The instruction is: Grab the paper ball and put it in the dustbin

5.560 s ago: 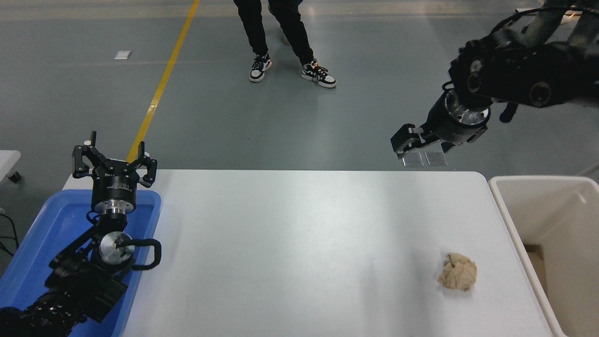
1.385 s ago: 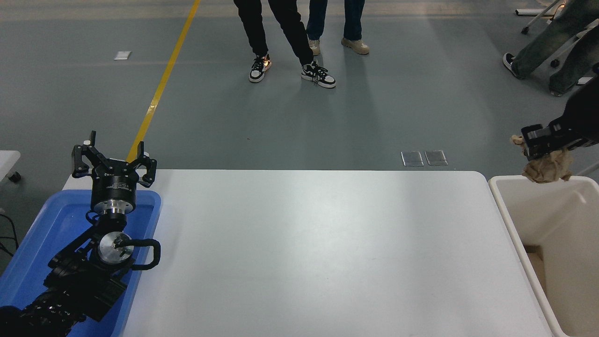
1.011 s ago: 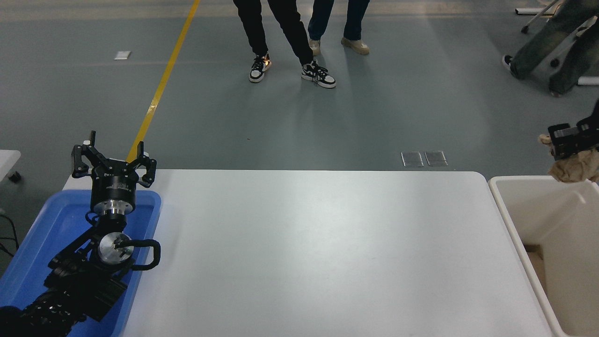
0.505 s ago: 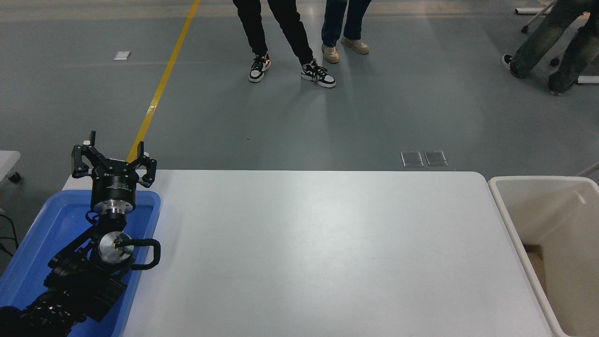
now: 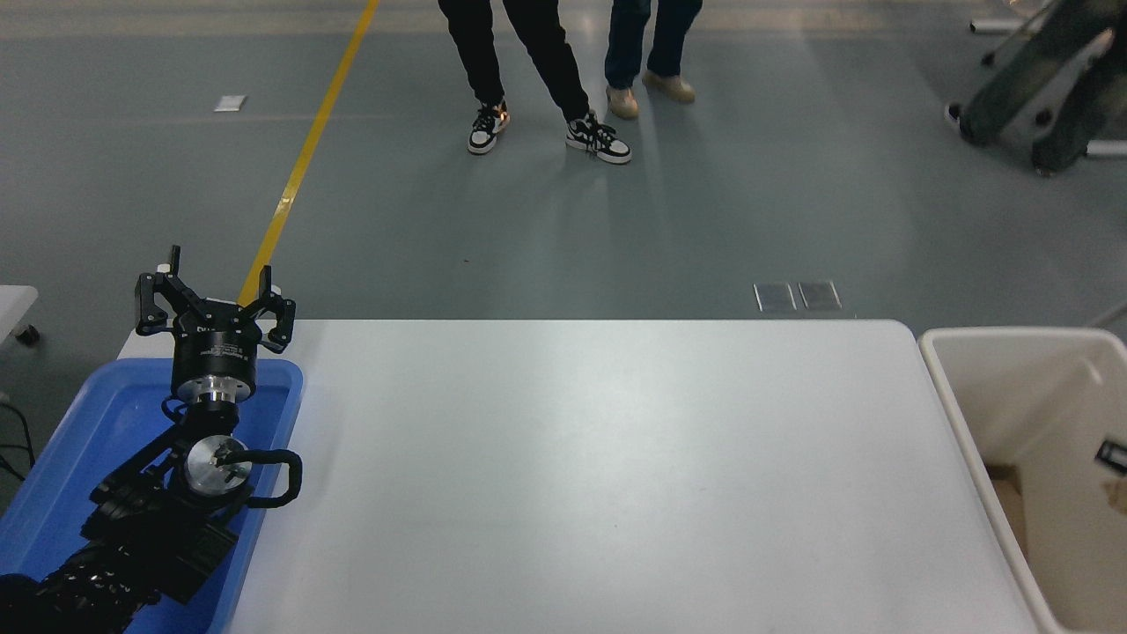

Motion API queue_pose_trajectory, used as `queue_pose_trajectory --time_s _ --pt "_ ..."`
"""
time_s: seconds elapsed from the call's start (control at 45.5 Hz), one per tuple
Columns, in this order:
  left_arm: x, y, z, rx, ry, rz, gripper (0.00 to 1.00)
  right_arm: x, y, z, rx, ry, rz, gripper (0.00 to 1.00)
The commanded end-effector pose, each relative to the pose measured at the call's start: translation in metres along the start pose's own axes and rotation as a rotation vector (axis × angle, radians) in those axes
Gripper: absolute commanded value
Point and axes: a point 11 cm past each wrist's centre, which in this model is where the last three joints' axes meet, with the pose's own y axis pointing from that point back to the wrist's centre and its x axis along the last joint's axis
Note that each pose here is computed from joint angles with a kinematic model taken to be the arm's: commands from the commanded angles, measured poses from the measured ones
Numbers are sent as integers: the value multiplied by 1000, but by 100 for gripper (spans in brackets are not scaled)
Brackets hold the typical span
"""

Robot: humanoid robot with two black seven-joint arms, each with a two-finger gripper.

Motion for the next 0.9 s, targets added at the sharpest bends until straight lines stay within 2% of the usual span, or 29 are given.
queue_pose_trajectory --time_s 0.0,0.044,0.088,0.11,0.154,0.242,0.374,0.527,0.681,0.769,0.879 --pt "0 0 0 0 -1 0 99 -27 -6 -1 -13 -63 -17 5" --pt "0 0 0 0 -1 0 99 -26 -5 -1 -13 -65 -15 17" --pt "0 0 0 0 -1 0 99 -26 -5 -1 -12 -70 -16 37" --pt "0 0 0 -2 -1 0 99 -26 -5 -1 -12 -70 -17 49" --pt "0 0 0 0 -1 0 99 -26 -5 -2 -11 -70 -17 86" --pt "0 0 0 0 -1 0 99 -25 -5 -3 -7 -68 -20 99" --pt "0 0 0 0 -1 0 99 -27 -4 -1 -8 -47 -33 100" --pt "0 0 0 1 -2 0 99 0 3 -1 2 -7 -17 100" --pt "0 0 0 1 -1 -2 99 62 33 -11 55 82 11 100" --pt "0 0 -1 1 0 -2 99 100 65 -21 122 57 -7 100" --pt "0 0 -1 2 -1 -2 99 137 121 -58 243 120 -112 100"
